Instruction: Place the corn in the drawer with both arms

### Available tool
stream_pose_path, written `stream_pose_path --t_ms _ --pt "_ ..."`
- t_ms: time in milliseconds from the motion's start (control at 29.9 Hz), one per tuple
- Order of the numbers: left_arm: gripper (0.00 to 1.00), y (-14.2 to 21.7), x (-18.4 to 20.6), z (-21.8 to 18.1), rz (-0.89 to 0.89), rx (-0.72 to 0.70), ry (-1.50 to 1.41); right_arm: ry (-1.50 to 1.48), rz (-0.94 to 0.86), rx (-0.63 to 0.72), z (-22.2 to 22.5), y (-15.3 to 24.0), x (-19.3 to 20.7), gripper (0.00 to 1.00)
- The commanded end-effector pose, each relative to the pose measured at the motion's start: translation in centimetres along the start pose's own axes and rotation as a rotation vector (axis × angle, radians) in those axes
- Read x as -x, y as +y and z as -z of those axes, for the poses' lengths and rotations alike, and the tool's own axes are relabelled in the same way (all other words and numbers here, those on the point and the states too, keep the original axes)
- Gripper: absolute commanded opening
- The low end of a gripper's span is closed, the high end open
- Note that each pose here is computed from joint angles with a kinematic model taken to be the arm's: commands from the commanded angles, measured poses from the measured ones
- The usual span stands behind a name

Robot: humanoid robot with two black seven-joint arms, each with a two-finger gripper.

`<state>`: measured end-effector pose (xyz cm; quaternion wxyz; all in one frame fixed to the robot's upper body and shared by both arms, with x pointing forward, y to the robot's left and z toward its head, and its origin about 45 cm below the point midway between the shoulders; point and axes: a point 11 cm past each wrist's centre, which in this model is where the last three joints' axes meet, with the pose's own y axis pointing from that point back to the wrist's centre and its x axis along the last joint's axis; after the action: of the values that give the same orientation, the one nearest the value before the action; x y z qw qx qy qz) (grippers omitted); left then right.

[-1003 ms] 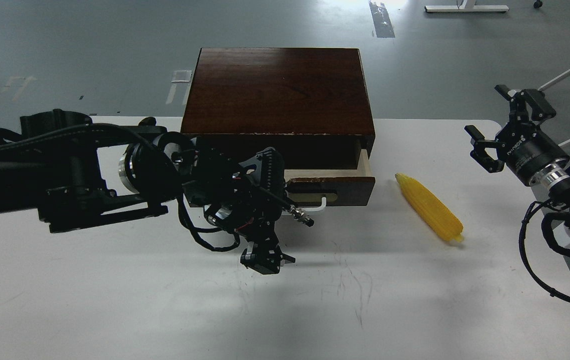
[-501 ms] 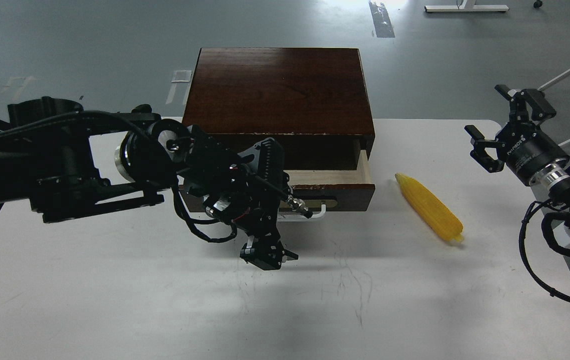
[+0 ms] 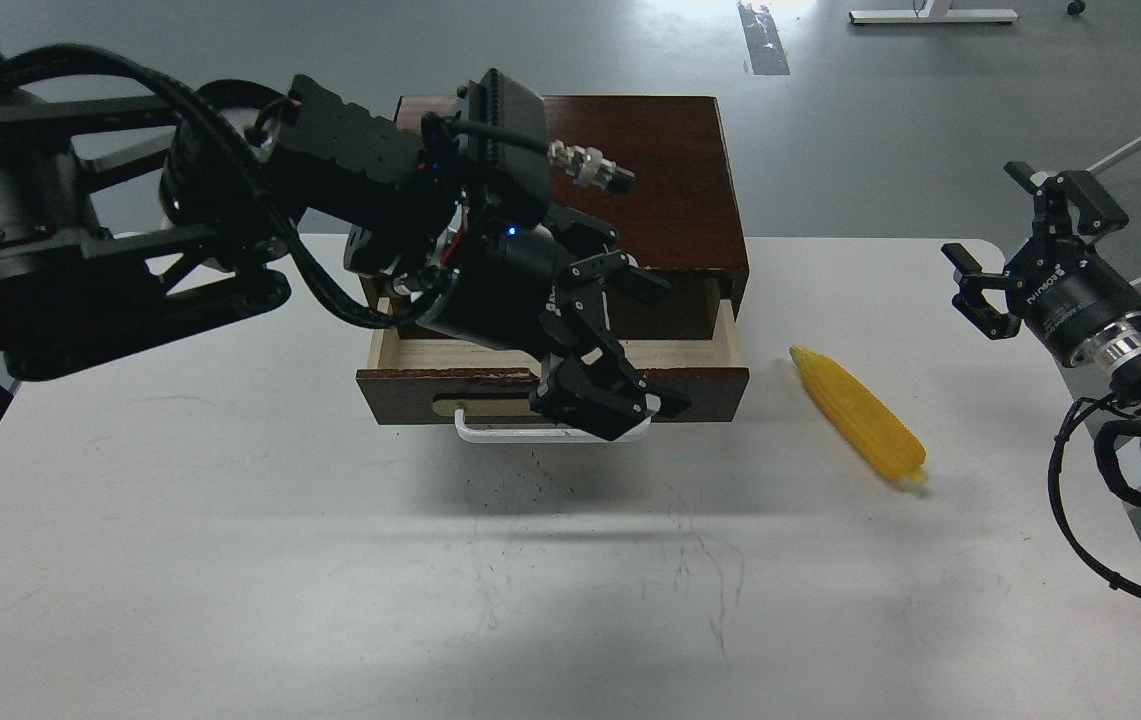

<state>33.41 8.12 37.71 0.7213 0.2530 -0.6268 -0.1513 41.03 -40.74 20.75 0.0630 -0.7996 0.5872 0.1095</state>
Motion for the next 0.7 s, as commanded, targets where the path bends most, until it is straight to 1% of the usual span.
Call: stream_pose_path --t_ms 0,33,100,167,201,234,301,368,401,468,501,635,668 --pt "0.99 1.7 0.1 1.5 -0.17 0.06 0.304 -0.002 0.003 0.0 0.0 0.0 0.1 1.0" --pt "0.99 2.3 0.0 2.0 -0.266 0.087 0.414 -0.004 0.007 0.0 -0.1 -0.1 0.3 1.0" --pt "0.99 3.0 0.2 2.8 -0.363 0.102 0.522 -0.005 0.009 0.0 -0.1 -0.1 0.3 1.0" --pt "0.99 4.6 1.3 4.5 -0.533 0.113 0.732 -0.003 0.008 0.0 0.0 -0.1 0.3 1.0" --pt "0.99 5.0 1.7 5.0 -0.574 0.11 0.783 -0.003 0.008 0.0 0.0 -0.1 0.3 1.0" --pt "0.99 5.8 2.4 6.2 -0.652 0.098 0.874 -0.002 0.007 0.001 0.0 0.0 0.2 1.0" --pt "0.99 6.8 3.2 7.5 -0.736 0.077 0.962 0.002 0.004 0.0 0.1 0.1 0.0 1.0" --pt "0.99 8.6 5.3 10.1 -0.879 0.025 1.119 0.007 0.001 0.0 0.4 0.2 -0.2 1.0" --pt "0.99 8.9 6.0 10.6 -0.906 0.015 1.157 0.009 -0.001 -0.001 0.4 0.3 -0.3 1.0" --pt "0.99 10.2 9.1 12.0 -0.992 -0.029 1.29 0.017 -0.007 0.0 0.7 0.5 -0.6 1.0" --pt "0.99 10.2 9.1 12.0 -0.993 -0.029 1.29 0.017 -0.007 0.0 0.7 0.5 -0.6 1.0" --pt "0.99 11.3 13.7 13.2 -1.131 -0.07 1.456 0.023 -0.01 0.004 0.8 0.6 -0.8 1.0" --pt "0.99 11.5 14.3 13.4 -1.153 -0.076 1.472 0.024 -0.009 0.005 0.8 0.7 -0.8 1.0"
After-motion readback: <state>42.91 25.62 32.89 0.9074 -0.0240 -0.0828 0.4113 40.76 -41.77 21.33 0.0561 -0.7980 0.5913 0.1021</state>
